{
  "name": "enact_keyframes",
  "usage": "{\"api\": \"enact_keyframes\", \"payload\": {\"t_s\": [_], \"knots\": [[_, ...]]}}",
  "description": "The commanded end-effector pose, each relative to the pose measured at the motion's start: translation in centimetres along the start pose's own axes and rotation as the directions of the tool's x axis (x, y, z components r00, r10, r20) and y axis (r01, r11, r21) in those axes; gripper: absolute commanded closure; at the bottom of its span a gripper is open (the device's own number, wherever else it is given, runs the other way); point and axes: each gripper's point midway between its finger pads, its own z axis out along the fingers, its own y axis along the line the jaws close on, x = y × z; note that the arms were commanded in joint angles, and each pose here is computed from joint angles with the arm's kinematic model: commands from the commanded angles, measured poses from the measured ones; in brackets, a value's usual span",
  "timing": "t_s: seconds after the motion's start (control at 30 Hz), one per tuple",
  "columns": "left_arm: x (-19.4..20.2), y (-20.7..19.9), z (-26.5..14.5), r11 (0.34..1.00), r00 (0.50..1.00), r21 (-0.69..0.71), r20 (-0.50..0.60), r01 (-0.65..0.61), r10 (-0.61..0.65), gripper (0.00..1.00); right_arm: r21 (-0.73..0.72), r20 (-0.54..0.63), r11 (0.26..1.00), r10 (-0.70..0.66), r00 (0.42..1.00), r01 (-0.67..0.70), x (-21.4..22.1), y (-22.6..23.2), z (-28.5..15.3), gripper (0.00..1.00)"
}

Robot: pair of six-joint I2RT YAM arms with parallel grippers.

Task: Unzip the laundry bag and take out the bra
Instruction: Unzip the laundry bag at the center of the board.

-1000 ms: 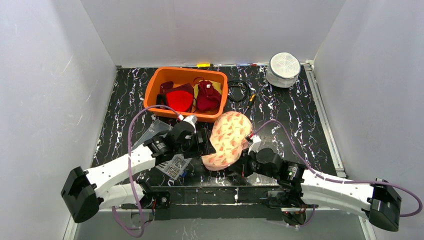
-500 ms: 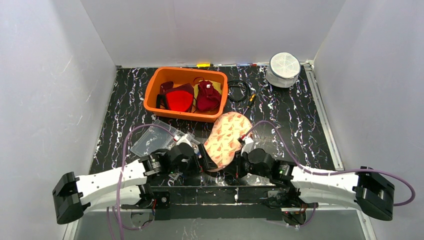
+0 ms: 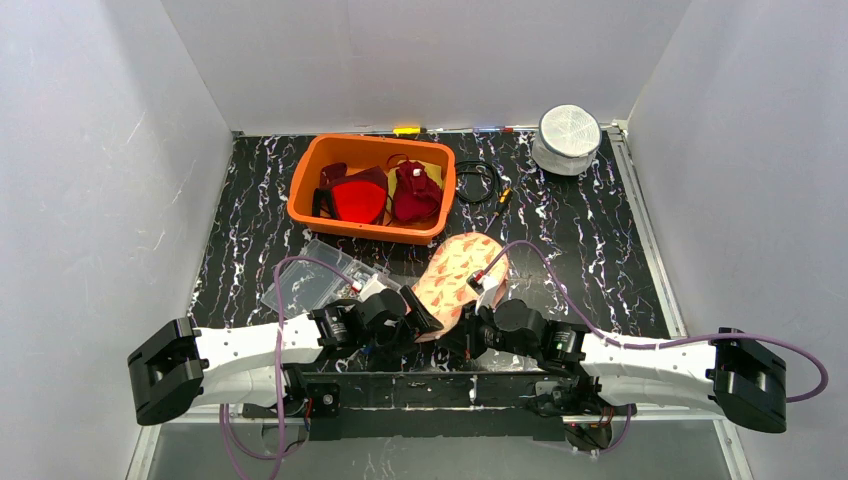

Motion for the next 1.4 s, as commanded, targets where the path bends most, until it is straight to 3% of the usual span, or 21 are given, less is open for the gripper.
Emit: {"api": "enact_keyframes", "payload": {"t_s": [0.0, 0.37, 0.7, 1.13, 1.37], "knots": [[-1.1, 0.8, 0.5, 0.998, 0.996, -0.022, 0.068, 0.055, -0.054, 0.24, -0.087, 0.091, 0.996, -0.007, 0.996, 0.015, -2.2, 2.6, -0.4, 0.99], [-1.8, 1.3, -0.2, 0.997, 0.994, -0.062, 0.103, 0.037, -0.031, 0.56, -0.040, 0.061, 0.999, -0.027, 0.998, 0.029, -1.4, 1.8, -0.4, 0.99], [-2.3, 1.2, -0.8, 0.999, 0.992, -0.044, 0.124, 0.003, 0.002, 0.98, 0.062, 0.059, 0.997, -0.038, 0.998, 0.034, -1.0, -0.4, -2.0, 0.99], [-3.4, -1.5, -2.9, 0.975, 0.965, -0.006, 0.142, -0.221, 0.219, 1.00, 0.238, 0.107, 0.971, -0.001, 0.994, -0.024, -1.4, -3.9, -4.5, 0.99], [-4.0, -1.0, -2.4, 0.972, 0.969, -0.010, 0.085, -0.233, 0.233, 1.00, 0.259, 0.113, 0.965, 0.010, 0.993, -0.040, -1.1, -4.7, -4.9, 0.99]]}}
